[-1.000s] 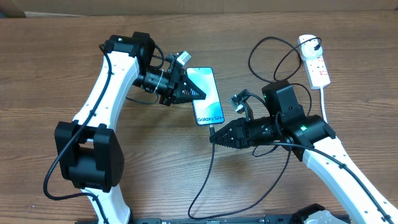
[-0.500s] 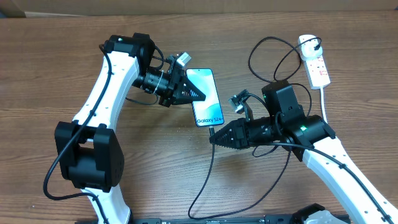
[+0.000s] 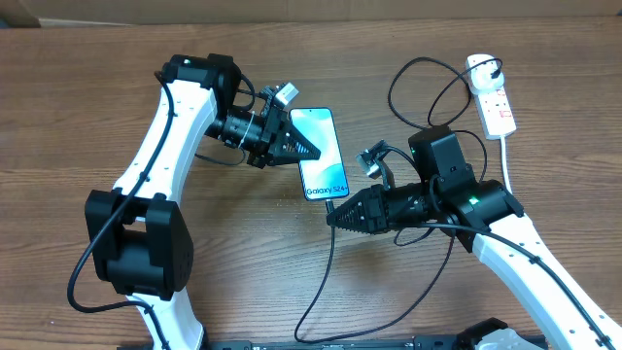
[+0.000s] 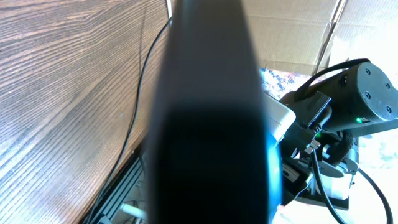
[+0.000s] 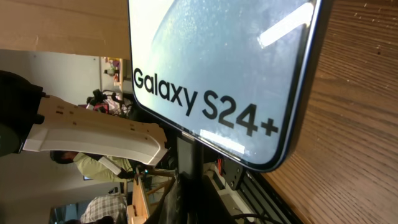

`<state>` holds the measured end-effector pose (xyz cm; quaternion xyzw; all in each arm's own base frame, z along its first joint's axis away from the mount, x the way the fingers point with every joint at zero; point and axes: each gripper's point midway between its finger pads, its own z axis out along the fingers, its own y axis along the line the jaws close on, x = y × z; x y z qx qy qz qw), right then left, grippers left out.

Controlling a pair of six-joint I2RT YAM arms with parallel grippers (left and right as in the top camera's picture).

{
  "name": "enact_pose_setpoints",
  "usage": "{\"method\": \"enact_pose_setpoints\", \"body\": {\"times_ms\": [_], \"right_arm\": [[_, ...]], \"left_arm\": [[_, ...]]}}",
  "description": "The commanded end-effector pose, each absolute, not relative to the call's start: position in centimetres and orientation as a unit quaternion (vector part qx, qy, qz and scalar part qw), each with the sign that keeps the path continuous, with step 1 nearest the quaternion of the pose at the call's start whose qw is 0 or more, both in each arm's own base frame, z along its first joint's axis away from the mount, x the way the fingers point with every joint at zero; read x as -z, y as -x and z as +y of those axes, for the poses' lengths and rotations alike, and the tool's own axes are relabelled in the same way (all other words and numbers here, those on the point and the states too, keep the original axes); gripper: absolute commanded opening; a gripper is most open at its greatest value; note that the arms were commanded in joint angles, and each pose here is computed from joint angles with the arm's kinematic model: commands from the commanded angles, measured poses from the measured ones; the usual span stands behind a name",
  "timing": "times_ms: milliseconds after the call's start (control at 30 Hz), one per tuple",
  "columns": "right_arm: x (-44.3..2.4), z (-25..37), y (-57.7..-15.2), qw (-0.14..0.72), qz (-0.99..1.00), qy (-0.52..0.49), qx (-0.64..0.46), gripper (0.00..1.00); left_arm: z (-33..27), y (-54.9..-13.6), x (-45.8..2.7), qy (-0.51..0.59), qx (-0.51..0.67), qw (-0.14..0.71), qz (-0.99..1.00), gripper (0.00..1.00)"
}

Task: Plug charger to phone and switch on socket
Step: 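Hold the plug pressed into the phone port with the right gripper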

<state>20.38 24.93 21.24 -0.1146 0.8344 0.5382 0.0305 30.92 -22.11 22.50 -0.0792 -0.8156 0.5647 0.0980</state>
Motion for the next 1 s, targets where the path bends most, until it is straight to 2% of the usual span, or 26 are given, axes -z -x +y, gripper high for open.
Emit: {"method": "enact_pose_setpoints", "body": {"times_ms": [0,967], "right_arm": [[-22.4,25.2,-21.0,0.049,0.829,0.126,-0.542,0.04],[-22.9,25.4,-22.2,0.074,0.829,0.12,-0.542,0.04]], "left_arm": [[-22.4,-31.0,-23.5,0.098,-0.583,0.081,-0.803,0.04],[-22.8,-29.2,-23.4,0.113,-0.573,0.107,-0.805,0.04]]}}
